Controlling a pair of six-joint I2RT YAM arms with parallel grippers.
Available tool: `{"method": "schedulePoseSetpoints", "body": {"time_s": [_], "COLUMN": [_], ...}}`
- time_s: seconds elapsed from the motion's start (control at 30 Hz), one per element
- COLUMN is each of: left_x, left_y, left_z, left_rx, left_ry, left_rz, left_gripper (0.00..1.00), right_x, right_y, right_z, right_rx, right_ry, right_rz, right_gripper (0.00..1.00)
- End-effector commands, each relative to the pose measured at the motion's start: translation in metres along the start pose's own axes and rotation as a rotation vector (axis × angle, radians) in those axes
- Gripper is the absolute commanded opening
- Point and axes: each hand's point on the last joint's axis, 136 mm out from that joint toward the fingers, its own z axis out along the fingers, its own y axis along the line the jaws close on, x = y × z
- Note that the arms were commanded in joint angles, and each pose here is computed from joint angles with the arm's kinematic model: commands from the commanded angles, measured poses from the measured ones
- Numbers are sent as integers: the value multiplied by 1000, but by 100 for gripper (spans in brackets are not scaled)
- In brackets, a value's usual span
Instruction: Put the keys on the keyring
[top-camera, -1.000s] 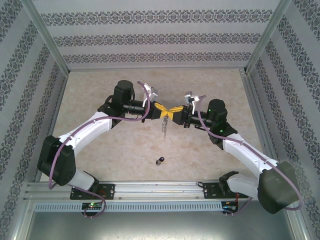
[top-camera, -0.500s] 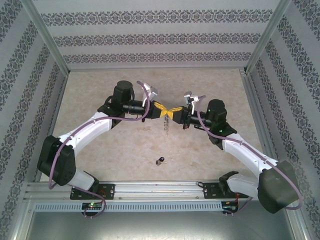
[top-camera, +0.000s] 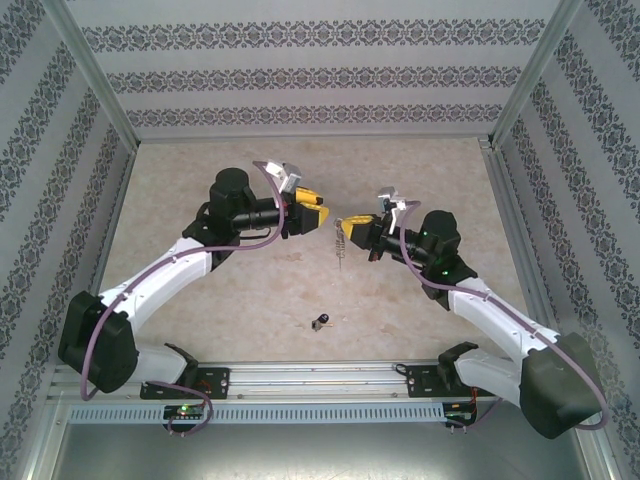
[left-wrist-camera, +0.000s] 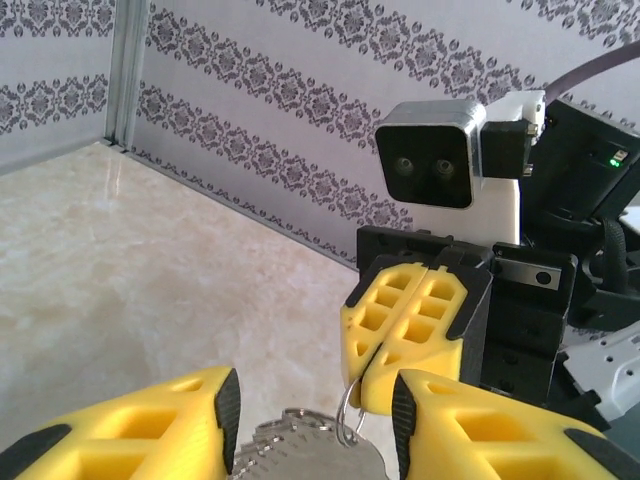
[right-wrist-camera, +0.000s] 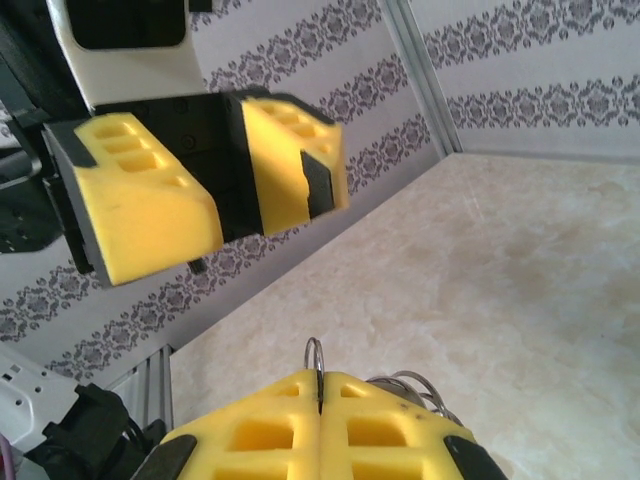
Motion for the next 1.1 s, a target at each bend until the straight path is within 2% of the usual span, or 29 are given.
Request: {"method": "schedulePoseSetpoints", "body": {"time_s": [0.0, 0.47, 1.07], "left_x": [-3, -13, -12], "left_y": [-5, -16, -15], "left_z": [1, 2, 9], "left_rx": [38, 176, 228], "left_ry": [-53, -192, -192], "left_rz": [-57, -146, -191], "left_gripper": [45, 44, 36], "right_x": [-24, -43, -42], "right_y": [11, 12, 10], "right_z": [-6, -5, 13], "right_rx": [-18, -12, -40], "right_ry": [-100, -214, -198], "right_rz": [-58, -23, -6], "right_gripper": [0, 0, 0]}}
